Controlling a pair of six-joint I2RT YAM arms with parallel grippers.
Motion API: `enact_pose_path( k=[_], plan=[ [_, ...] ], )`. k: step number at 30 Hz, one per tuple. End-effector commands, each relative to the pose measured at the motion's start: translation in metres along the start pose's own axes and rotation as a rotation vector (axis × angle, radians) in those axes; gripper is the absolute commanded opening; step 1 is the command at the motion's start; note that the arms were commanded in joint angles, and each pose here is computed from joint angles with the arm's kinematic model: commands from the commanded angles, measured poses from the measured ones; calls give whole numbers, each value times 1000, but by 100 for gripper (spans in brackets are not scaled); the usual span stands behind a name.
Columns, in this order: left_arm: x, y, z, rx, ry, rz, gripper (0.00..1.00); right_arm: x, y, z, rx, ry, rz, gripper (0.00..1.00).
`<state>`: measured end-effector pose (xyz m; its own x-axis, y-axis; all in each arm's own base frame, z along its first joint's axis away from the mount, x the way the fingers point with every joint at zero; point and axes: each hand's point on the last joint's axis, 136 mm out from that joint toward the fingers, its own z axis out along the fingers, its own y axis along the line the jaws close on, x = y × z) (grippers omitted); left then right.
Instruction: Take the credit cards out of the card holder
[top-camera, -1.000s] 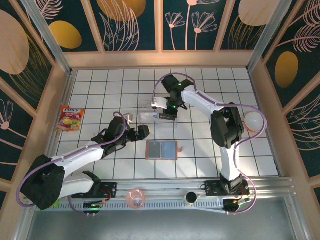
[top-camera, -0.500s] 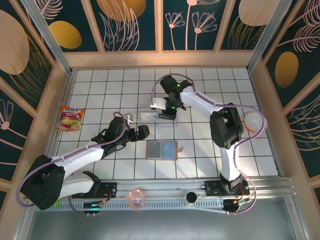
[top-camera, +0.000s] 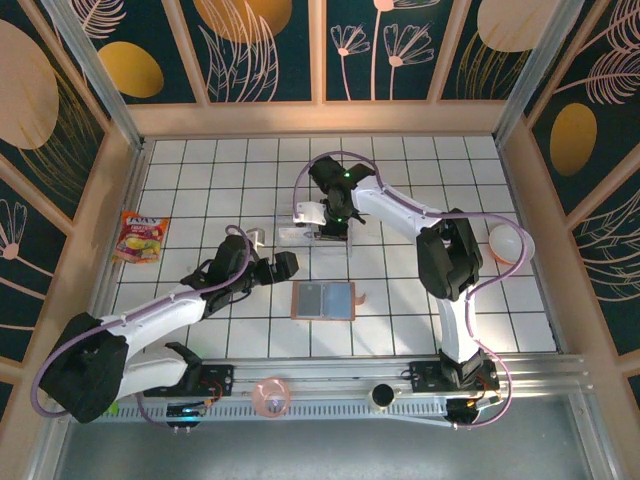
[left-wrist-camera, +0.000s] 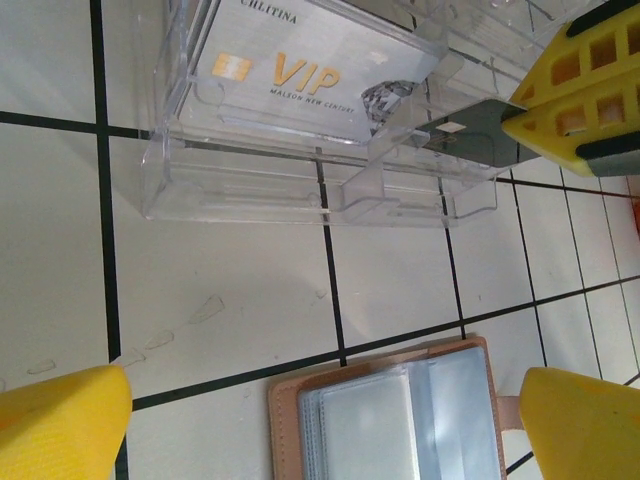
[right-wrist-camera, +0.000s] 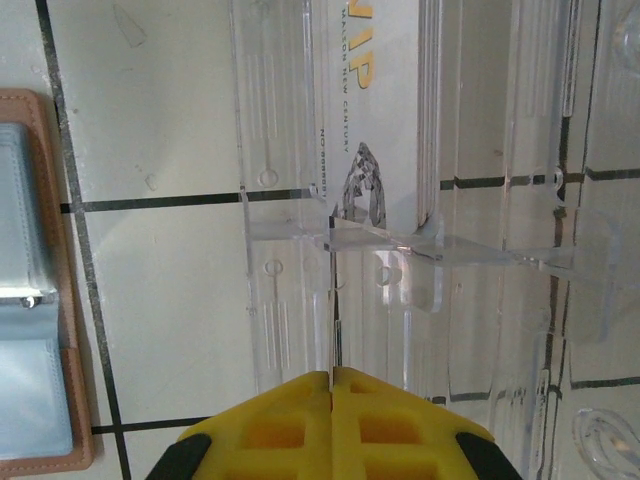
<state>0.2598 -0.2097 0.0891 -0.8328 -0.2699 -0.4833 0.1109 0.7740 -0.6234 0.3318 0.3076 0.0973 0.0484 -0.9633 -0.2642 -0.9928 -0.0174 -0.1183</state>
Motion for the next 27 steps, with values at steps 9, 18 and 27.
enact_pose_path(
  k=[9, 18, 27],
  plan=[
    [-3, -2, -4, 22, -22, -6, 99, -8, 7, -30, 30, -14, 2, 0],
    [-4, -3, -5, 23, -21, -8, 99, -9, 4, -41, 51, -31, -5, 0],
    [-6, -3, -3, 10, -15, 0, 99, 0, -3, -34, 41, -27, -14, 0]
  ],
)
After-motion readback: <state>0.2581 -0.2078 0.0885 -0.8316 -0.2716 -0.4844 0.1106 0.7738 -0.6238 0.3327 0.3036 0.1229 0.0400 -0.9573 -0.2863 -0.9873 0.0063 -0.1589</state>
